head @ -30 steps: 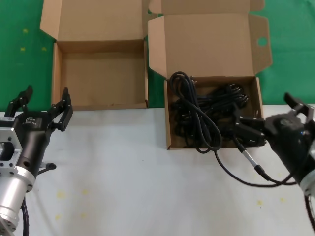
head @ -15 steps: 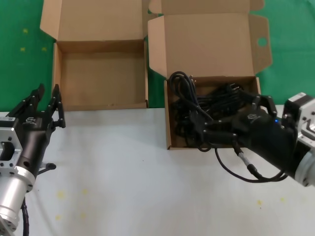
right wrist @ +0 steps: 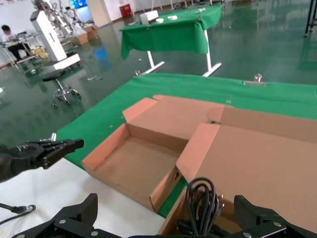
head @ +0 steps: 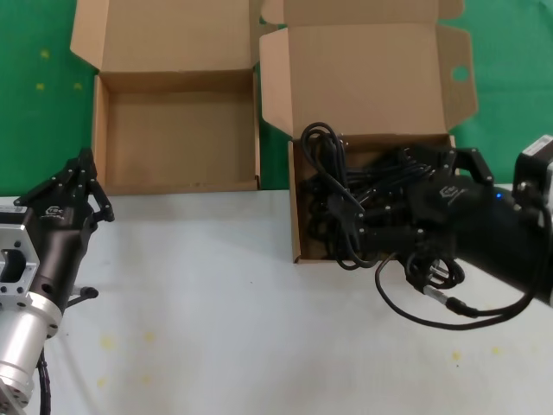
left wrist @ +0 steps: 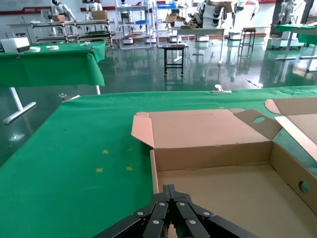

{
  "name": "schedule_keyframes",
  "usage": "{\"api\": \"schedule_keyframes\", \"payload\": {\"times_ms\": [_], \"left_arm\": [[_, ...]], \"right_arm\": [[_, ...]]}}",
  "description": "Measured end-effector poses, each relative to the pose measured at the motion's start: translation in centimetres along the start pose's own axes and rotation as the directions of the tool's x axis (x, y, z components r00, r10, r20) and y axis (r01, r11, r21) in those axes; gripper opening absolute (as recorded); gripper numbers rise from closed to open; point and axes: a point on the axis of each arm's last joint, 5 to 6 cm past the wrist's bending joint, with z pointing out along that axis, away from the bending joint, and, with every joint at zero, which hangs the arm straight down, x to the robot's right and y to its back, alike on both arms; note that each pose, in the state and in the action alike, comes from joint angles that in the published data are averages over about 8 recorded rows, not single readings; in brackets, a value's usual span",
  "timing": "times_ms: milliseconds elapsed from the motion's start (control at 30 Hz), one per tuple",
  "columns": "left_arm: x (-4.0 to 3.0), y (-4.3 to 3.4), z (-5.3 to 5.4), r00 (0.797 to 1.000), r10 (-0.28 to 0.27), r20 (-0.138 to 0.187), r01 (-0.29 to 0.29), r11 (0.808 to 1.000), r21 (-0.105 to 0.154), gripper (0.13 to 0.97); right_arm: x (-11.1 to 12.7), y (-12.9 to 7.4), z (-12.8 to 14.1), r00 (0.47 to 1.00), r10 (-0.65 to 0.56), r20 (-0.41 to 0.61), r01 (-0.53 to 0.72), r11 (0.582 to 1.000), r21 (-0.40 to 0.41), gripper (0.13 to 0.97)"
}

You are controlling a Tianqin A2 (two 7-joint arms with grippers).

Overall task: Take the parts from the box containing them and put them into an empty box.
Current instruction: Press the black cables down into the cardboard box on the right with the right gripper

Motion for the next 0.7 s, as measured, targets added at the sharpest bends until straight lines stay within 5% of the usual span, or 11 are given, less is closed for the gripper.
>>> {"api": "schedule_keyframes", "payload": {"times_ms": [700], "left_arm": [[0.0, 0.0, 0.0, 1.0, 0.0, 0.0, 0.0, 1.0, 0.0, 0.144]], "right_arm": [[1.9, -5.2, -1.0, 0.994, -0.091, 0.057, 0.084, 0.99, 0.115, 0.966]]}}
